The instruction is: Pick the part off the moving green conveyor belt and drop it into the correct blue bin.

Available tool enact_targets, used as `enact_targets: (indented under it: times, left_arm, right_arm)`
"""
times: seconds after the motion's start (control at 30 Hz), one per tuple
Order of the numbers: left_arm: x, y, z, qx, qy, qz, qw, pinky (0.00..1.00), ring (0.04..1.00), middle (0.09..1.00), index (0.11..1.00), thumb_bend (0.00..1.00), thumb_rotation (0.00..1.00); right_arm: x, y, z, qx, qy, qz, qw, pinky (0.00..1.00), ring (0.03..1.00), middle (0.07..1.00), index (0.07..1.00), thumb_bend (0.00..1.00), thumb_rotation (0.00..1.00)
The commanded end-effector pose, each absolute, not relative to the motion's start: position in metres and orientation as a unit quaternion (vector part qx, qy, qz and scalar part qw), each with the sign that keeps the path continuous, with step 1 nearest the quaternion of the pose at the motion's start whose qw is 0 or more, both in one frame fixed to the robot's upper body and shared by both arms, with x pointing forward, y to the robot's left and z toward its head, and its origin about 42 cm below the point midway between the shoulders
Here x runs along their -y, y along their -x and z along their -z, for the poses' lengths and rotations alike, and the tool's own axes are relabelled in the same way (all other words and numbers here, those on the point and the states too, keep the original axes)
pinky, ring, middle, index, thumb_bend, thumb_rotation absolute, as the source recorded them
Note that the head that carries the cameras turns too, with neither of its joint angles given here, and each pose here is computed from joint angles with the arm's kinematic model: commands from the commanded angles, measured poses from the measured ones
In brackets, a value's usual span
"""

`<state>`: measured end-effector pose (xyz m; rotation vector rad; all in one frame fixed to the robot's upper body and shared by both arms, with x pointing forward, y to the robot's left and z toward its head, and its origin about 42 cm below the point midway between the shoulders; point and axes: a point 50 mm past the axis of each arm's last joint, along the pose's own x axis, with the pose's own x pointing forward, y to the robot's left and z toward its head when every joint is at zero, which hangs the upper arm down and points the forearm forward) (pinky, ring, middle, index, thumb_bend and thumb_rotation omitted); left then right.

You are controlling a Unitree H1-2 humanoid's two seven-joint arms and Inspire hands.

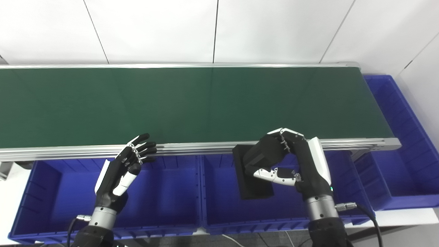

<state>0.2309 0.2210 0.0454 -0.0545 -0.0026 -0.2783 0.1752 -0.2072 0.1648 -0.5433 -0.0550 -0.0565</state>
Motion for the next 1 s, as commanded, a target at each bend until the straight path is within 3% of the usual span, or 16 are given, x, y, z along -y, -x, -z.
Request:
enact_targets:
  times: [0.0, 0.3, 0.97]
  left_arm:
    - [-0.224, -0.235, -0.060, 0.032, 0.027, 0.143, 0.989, 0.67, 0.743, 0.763, 0.839, 0.92, 0.72]
    - [-0.225, -0.230, -0.063, 0.030, 0.026, 0.147, 0.988, 0.68, 0.743, 0.762, 0.841, 0.92, 0.72]
    - [-0.224, -0.207, -0.071, 0.025, 0.024, 0.150, 0.988, 0.68, 0.754, 0.775, 0.844, 0.92, 0.72]
  right_arm:
    - [0.202, -0.176, -0.173, 0.069, 0.258, 0.025, 0.963, 0.37, 0.429, 0.485, 0.497, 0.52, 0.00]
    - [0.196, -0.186, -0.156, 0.069, 0.267, -0.001, 0.961, 0.37, 0.423, 0.475, 0.506, 0.52, 0.00]
    - [0.207, -0.219, -0.107, -0.004, 0.316, -0.046, 0.948, 0.39, 0.424, 0.477, 0.517, 0.52, 0.00]
